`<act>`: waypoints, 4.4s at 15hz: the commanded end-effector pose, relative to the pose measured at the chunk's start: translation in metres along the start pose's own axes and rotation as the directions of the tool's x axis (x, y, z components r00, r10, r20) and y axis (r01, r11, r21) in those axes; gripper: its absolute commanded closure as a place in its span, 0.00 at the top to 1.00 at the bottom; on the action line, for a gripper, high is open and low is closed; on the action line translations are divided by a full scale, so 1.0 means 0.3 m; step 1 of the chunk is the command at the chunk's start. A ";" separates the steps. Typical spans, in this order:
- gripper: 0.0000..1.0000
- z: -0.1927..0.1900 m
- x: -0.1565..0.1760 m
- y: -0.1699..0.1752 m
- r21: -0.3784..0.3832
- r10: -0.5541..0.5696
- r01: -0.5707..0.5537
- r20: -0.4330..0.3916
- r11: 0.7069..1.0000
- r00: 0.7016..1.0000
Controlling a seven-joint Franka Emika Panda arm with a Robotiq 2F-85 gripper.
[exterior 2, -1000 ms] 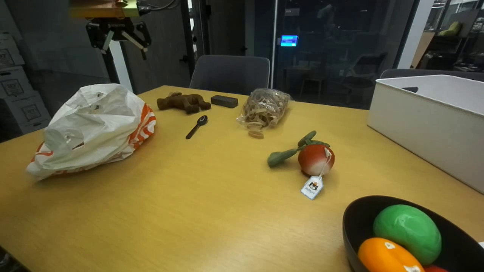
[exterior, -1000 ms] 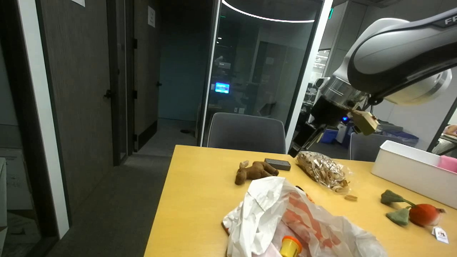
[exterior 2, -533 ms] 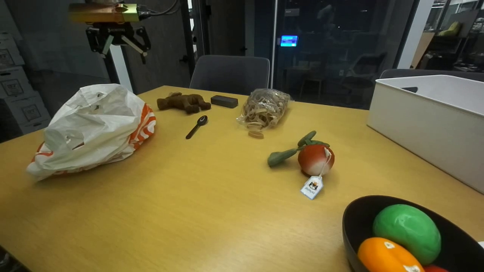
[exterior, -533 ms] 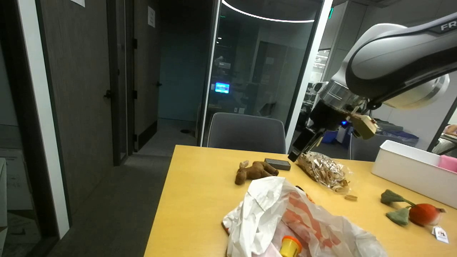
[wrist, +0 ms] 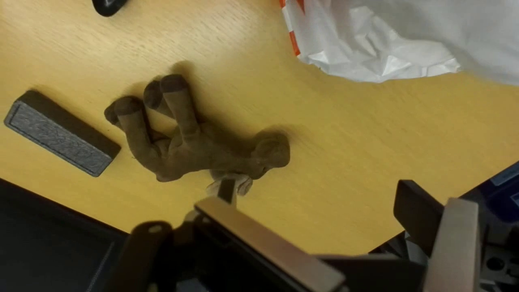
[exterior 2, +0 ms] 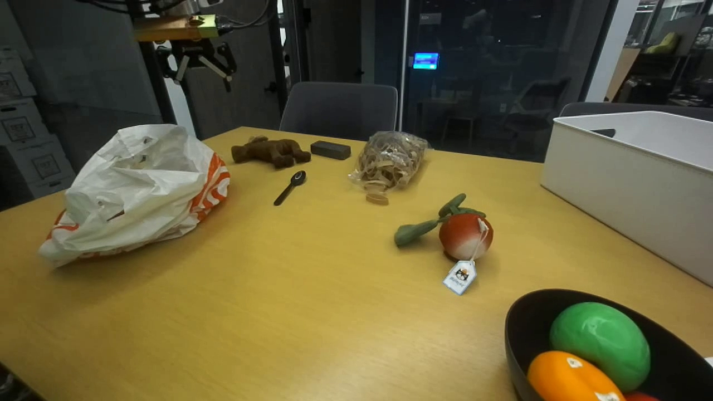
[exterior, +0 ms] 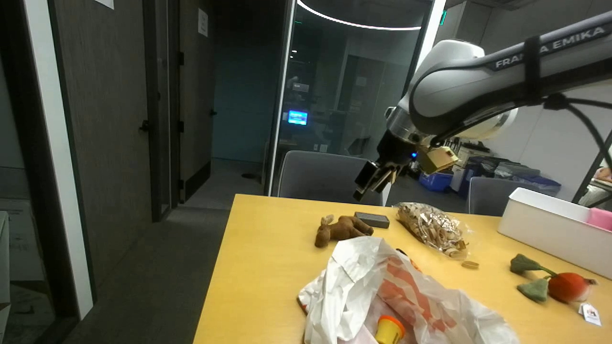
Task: Pick the yellow container with an orange lid from the table and put it in the plastic, pick the brown toy from the table and put it in the plastic
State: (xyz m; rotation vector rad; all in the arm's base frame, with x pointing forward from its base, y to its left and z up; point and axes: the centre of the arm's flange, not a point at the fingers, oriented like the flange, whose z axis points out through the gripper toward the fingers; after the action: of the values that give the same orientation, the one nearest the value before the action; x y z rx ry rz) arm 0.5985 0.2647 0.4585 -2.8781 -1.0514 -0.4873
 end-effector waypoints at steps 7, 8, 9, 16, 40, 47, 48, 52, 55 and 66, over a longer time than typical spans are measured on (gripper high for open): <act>1.00 0.322 0.257 0.277 0.003 0.126 -0.126 0.028 0.992 0.992; 1.00 0.344 0.260 0.295 0.000 0.126 -0.126 0.023 0.992 0.992; 1.00 0.367 0.263 0.311 -0.006 0.136 -0.136 0.029 0.991 0.990; 1.00 0.498 0.249 0.353 -0.010 0.143 -0.143 0.103 0.990 0.984; 0.44 0.718 0.170 0.349 -0.169 0.092 -0.079 0.072 0.983 0.993; 0.05 0.660 0.176 0.370 -0.153 0.138 -0.127 0.062 0.980 0.988; 0.05 0.651 0.177 0.375 -0.153 0.145 -0.134 0.057 0.979 0.988; 0.09 0.572 0.182 0.393 -0.129 0.170 -0.161 0.061 0.978 0.984; 0.10 0.385 0.166 0.406 -0.077 0.189 -0.186 0.037 0.980 0.981; 0.10 -0.234 -0.065 0.480 0.180 0.229 -0.245 0.104 0.953 0.968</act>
State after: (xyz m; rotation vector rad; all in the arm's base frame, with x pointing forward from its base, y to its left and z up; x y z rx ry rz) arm 0.7038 0.1585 0.5065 -2.8842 -0.6615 -0.3531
